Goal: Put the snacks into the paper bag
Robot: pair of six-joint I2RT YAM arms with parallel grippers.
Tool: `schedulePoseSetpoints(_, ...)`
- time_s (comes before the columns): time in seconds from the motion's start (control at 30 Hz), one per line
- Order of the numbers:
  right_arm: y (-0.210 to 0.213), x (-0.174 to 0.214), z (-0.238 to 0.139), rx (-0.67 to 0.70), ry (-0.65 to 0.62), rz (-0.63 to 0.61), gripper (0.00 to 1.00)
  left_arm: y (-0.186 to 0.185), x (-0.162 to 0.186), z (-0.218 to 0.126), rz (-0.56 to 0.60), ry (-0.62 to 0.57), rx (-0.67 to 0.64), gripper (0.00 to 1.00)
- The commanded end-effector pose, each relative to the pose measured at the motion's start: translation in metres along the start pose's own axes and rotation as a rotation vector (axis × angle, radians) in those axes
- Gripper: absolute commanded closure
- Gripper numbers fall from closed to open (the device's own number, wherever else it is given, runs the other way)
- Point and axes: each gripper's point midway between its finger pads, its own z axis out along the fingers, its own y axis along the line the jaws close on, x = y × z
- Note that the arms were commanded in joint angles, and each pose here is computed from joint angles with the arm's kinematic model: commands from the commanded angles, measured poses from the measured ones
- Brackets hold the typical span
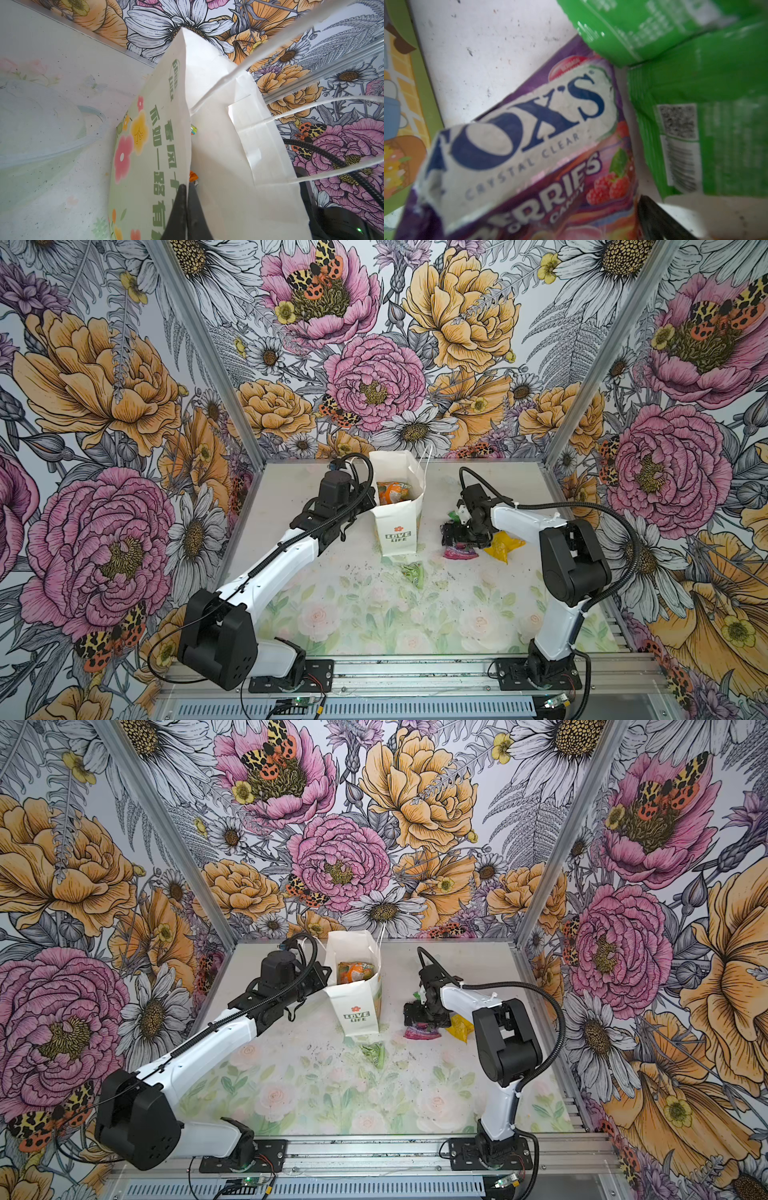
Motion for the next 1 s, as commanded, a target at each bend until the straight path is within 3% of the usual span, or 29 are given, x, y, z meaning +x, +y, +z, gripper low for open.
schedulePoseSetpoints(0.0, -0.002, -0.004, 0.007, 0.001, -0.002, 0.001, 0.0, -0.002, -0.006, -0.004, 0.006, -0.016, 0.015, 1.0)
schedulePoseSetpoints(0.5, -0.004, 0.001, 0.011, -0.002, 0.011, 0.003, 0.03, -0.002, -0.007, -0.007, 0.005, -0.025, 0.013, 1.0)
schedulePoseSetpoints(0.97, 0.002, -0.005, -0.004, -0.02, -0.028, 0.013, 0.37, -0.002, -0.007, -0.012, 0.014, -0.029, 0.01, 1.0)
